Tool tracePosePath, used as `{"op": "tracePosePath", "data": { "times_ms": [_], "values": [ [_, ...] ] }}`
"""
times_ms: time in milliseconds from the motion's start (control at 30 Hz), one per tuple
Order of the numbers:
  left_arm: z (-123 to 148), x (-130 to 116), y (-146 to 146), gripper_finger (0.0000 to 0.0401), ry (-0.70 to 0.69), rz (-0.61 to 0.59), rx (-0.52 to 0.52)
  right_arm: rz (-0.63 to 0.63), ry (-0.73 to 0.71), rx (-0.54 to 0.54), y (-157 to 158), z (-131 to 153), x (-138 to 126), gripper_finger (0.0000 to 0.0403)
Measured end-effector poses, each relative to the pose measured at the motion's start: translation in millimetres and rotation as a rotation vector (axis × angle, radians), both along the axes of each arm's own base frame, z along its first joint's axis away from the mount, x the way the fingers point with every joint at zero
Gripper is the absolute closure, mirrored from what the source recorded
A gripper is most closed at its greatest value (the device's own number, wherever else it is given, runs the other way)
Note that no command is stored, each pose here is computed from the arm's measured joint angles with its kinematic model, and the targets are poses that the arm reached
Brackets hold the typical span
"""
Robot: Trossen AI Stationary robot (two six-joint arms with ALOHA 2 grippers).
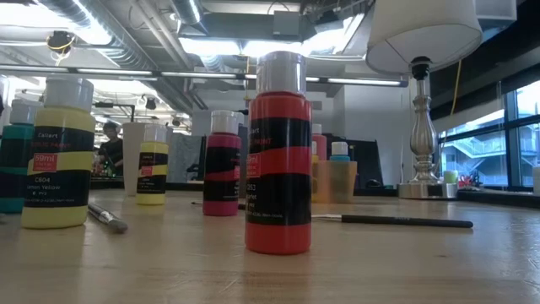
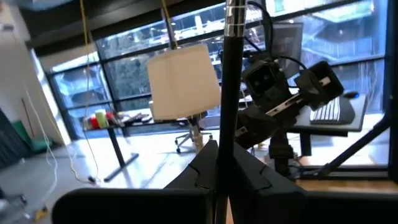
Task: Pick & Place Paint Supplies
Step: Put the silver paint brush into the white cup
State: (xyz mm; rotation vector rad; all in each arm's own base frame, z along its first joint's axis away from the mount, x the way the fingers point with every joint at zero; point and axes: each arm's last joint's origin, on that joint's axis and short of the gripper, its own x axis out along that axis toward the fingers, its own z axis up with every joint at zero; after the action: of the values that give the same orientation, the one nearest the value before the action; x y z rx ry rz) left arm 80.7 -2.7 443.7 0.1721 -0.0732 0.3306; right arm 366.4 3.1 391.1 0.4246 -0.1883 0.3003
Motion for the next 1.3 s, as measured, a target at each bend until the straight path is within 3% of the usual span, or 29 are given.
{"op": "tracePosePath", "data": {
  "times_ms": [367,900,1300],
  "values": [
    [-63.8,2.9,5.3,0.0392,-0.133,0.040,-0.187,0.018,0.028,0.021,2.6,-2.0,0.4,0.0112],
    [-191.7,17.1,25.3,0.0392,-0.053,0.309,-0.388,0.059,0.035,0.029,13.7,-2.4,0.1,0.0112],
    [-243.5,23.1,34.7,0.0392,-0.008,0.376,-0.436,0.087,0.059,0.046,22.8,-4.1,0.0,0.0112]
  ]
}}
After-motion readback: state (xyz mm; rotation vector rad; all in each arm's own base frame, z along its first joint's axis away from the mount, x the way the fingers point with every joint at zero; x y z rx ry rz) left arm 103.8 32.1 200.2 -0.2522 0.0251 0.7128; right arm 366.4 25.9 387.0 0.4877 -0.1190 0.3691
